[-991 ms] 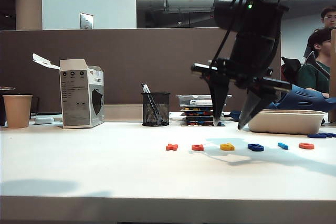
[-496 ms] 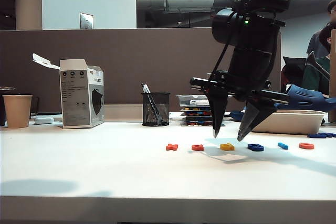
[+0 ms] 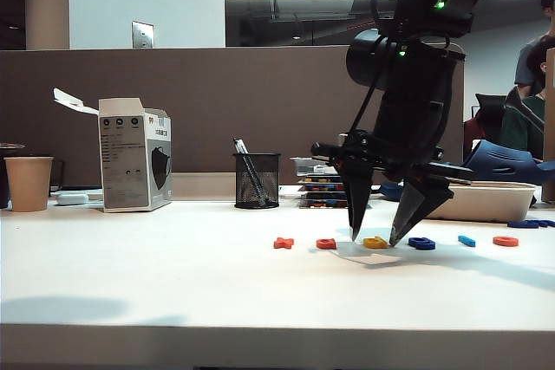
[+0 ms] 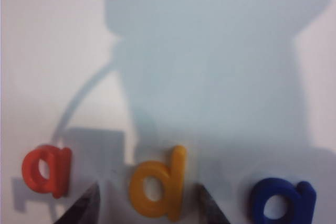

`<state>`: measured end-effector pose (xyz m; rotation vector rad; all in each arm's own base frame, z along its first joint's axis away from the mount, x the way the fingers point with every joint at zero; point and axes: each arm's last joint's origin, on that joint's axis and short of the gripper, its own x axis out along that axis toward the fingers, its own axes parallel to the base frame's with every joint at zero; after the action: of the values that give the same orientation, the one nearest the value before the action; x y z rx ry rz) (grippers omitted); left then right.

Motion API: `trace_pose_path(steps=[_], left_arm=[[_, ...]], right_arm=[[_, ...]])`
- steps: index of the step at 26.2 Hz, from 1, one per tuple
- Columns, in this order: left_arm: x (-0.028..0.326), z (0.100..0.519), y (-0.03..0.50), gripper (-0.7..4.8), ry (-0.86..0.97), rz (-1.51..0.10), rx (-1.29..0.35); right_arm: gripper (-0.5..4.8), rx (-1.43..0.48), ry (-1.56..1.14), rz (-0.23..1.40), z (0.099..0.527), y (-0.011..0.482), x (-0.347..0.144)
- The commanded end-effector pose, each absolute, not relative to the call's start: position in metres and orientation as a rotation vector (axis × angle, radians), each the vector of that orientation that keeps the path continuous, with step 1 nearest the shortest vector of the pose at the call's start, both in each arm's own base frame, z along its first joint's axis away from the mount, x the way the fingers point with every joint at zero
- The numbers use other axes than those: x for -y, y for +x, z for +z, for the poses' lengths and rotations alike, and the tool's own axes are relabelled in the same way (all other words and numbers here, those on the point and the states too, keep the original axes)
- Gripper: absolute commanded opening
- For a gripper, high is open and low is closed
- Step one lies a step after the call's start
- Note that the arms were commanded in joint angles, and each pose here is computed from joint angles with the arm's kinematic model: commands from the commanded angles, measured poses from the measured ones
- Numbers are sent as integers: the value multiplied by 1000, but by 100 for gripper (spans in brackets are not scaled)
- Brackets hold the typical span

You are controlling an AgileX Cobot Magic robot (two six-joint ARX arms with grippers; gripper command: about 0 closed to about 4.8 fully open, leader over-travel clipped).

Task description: Select the appropriate letters from the row of letter magnets placed on the table to arrange into the word "dog".

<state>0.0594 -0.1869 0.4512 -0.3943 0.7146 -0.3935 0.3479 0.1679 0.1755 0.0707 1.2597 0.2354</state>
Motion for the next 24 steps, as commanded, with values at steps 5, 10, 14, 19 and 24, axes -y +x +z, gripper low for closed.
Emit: trace_pose_path(steps=[5,10,14,19,24], left_arm=[[186,452,60,-5,-401,-392,-709],[186,452,60,-5,-400,-392,-709],[186,452,60,-5,-400,-392,-709],[186,452,60,-5,-400,-392,-709],[186,452,60,-5,-400,-392,-709]], right_arm=[[234,-1279,62,222,169,349,-168],[234,-1306,53,212,167,347,-167],[233,-1319,36,191,167,345,-166],[228,-1337,31,186,166,344,-165],[166,-1338,31,186,166,344,-165]])
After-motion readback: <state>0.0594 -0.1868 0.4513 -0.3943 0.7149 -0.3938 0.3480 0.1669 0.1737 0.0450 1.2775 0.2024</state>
